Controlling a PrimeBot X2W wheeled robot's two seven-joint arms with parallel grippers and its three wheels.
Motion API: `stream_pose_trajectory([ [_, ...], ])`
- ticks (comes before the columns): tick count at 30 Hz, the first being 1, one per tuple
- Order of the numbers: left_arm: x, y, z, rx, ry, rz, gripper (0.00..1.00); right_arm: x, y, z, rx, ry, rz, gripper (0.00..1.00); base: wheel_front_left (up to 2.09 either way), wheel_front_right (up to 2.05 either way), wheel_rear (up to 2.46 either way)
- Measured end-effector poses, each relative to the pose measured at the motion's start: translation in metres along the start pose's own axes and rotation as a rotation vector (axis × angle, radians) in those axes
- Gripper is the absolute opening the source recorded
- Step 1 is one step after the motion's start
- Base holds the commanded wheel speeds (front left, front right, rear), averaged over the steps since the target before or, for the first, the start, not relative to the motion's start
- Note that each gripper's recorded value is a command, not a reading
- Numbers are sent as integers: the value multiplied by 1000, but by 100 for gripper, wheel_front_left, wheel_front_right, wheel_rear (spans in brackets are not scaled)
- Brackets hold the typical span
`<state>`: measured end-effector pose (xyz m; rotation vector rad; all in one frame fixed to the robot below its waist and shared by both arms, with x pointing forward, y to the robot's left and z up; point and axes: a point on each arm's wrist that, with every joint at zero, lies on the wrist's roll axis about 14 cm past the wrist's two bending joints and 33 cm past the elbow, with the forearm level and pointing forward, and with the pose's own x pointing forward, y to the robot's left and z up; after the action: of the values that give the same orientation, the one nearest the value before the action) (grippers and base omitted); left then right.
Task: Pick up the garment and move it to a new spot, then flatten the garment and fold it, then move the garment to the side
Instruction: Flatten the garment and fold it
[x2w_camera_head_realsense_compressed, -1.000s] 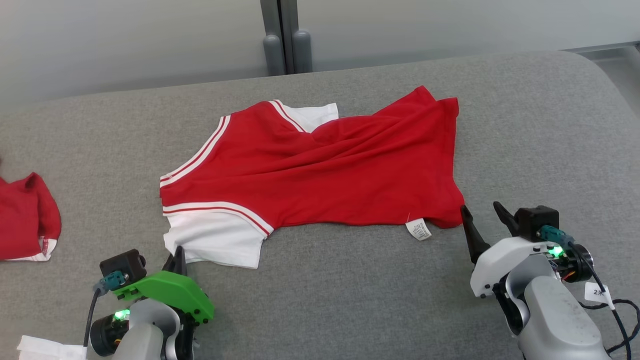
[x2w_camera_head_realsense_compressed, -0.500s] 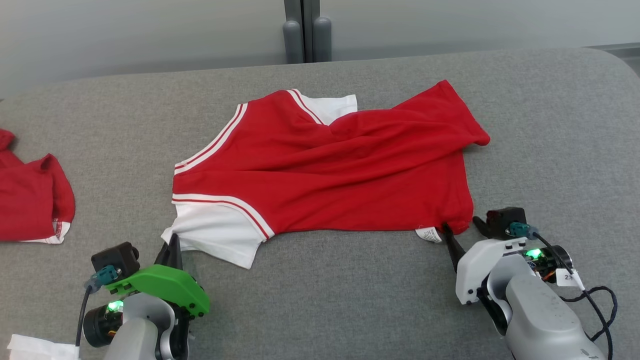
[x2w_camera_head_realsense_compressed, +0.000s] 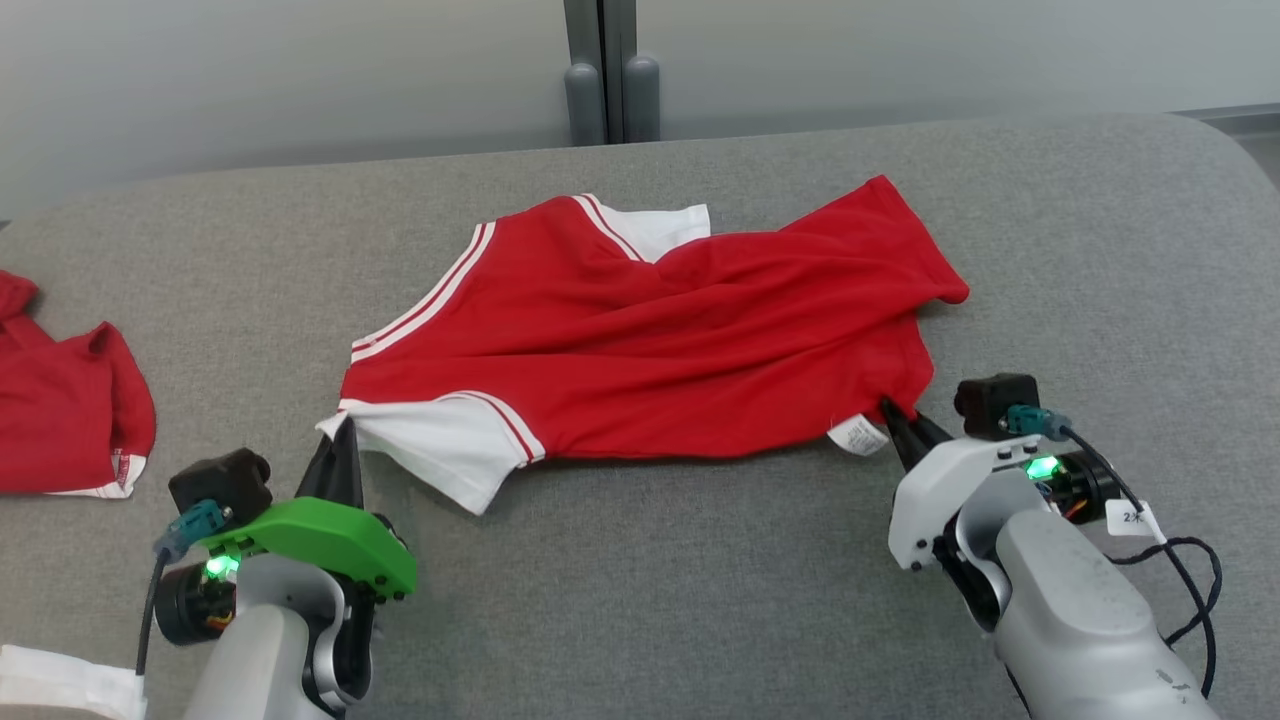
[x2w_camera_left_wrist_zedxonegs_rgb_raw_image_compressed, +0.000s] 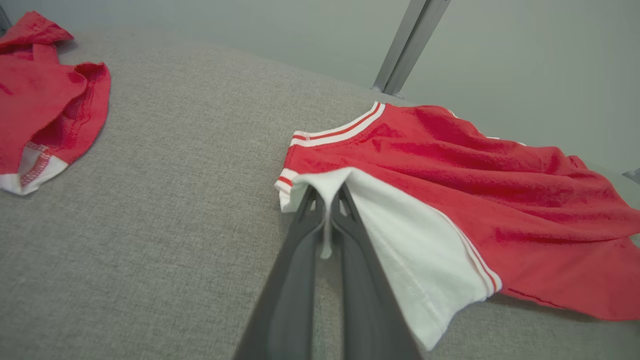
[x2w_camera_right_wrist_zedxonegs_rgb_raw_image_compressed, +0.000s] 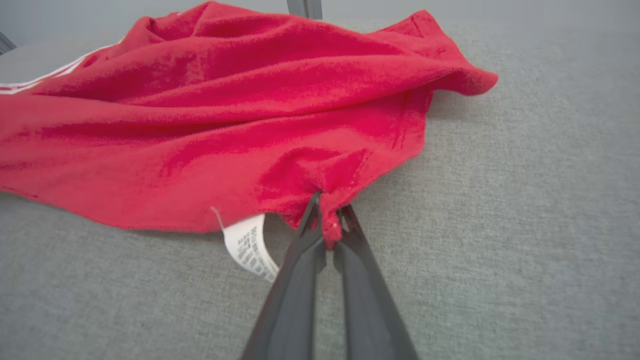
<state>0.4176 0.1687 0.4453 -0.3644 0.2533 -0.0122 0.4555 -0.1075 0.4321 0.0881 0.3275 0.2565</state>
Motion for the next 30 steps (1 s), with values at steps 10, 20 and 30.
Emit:
stream_pose_trajectory([
  [10,-20,-66,140,68,-377,-228,0,-29,-5,143,-3,-400,-21,0,0,0,0],
  [20,-109,-155,288,306,-797,-458,0,-150,-8,288,-114,-807,-63,0,0,0,0],
  [30,-128,-194,319,450,-842,-532,0,-226,-8,326,-170,-937,-113,0,0,0,0],
])
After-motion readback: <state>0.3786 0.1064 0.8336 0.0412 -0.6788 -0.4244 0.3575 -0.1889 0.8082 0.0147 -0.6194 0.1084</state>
